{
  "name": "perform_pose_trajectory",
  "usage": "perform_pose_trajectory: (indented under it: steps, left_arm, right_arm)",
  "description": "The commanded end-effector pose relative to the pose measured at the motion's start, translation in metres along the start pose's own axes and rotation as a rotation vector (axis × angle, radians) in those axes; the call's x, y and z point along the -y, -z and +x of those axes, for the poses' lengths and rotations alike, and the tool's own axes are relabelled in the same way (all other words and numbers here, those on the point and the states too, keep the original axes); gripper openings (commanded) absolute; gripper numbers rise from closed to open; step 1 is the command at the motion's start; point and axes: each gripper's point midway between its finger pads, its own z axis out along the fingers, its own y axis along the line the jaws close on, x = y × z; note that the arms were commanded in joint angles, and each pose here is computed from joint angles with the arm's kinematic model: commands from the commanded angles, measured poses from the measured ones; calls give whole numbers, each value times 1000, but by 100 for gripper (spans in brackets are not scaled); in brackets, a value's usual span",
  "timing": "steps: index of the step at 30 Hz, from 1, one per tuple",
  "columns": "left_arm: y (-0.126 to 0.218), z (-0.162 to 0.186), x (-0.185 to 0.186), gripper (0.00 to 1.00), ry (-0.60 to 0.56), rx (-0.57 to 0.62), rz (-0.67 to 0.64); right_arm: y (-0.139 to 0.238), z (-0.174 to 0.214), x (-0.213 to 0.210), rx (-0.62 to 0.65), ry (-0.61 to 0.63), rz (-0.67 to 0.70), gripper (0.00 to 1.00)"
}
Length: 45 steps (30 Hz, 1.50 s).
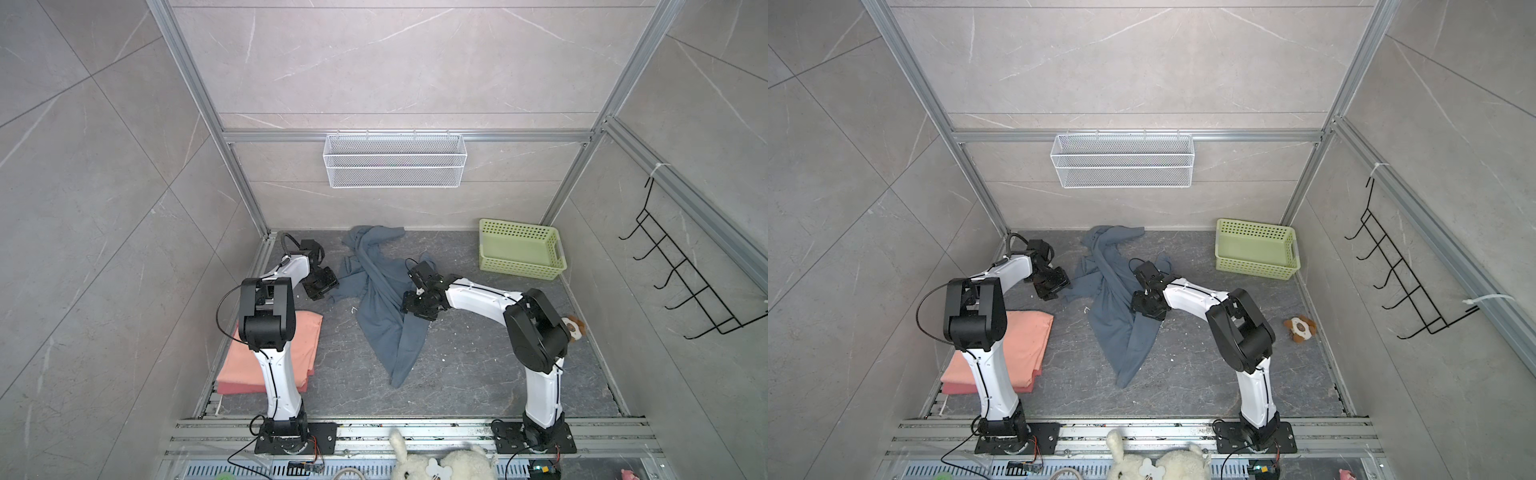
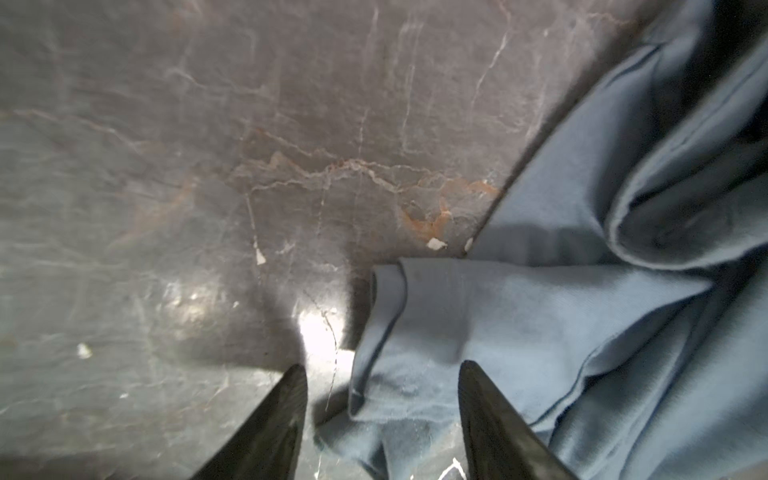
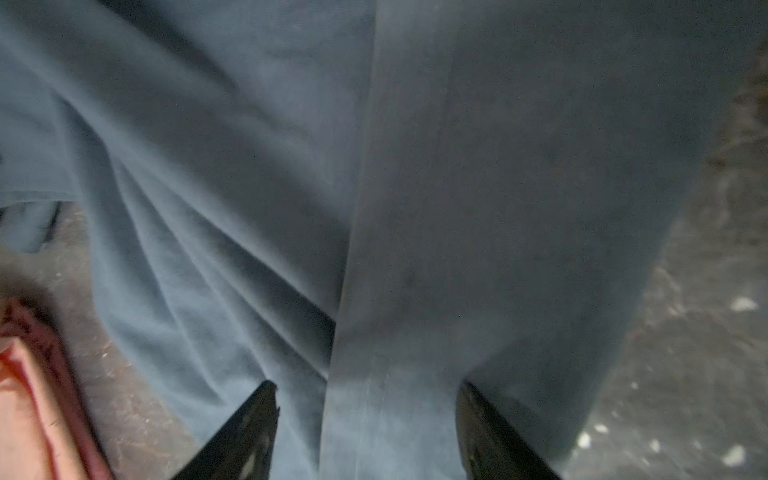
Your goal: Fold and stack the t-shirts
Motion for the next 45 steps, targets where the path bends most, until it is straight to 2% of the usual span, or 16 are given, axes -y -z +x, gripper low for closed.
perform_pose_trajectory:
  steps: [1,2,6,9,10,17,22,27,33,34,35,36,38,41,43,45]
  left_arm:
    - [4,-6,8,50,-28,8,26]
    - [3,-5,8,45,-26,7,31]
    - [5,-1,8,24,-17,9,48]
    - [12,6,12,3,-24,12,79]
    - [16,7,12,0,-24,19,83]
    - [62,32,4,0,-33,79,82]
    - [105,57,4,0,-45,113,117]
    - [130,98,-2,0,-37,60,142]
    - [121,160,21,0,-44,-50,196]
    - [118,170,29,3,-71,-74,203]
    - [113,180,37,19,-107,-105,203]
    - [108,189,45,42,-145,-130,196]
    - [99,198,55,62,-196,-162,179]
    - [100,187,68,69,-214,-144,190]
    - [106,173,75,71,-244,-102,190]
    - [112,158,80,71,-261,-74,191]
  right_arm:
    - [-12,-5,12,-11,-13,107,62]
    - [-15,-5,15,-18,-8,134,59]
    - [-22,-21,30,-2,13,240,24]
    - [-23,-42,38,20,7,255,16]
    - [-23,-51,41,28,-3,250,15]
    - [-16,-121,69,77,-82,201,10]
    - [-10,-167,78,113,-85,175,10]
    - [2,-207,74,165,-58,157,10]
    - [36,-245,77,251,-60,165,10]
    - [41,-247,78,259,-62,165,11]
    - [44,-249,82,261,-66,168,12]
    - [47,-250,86,259,-69,172,14]
    - [55,-250,92,261,-67,188,22]
    - [68,-248,96,261,-41,220,47]
    - [81,-245,96,267,-21,235,53]
    - [105,-242,91,283,-19,228,54]
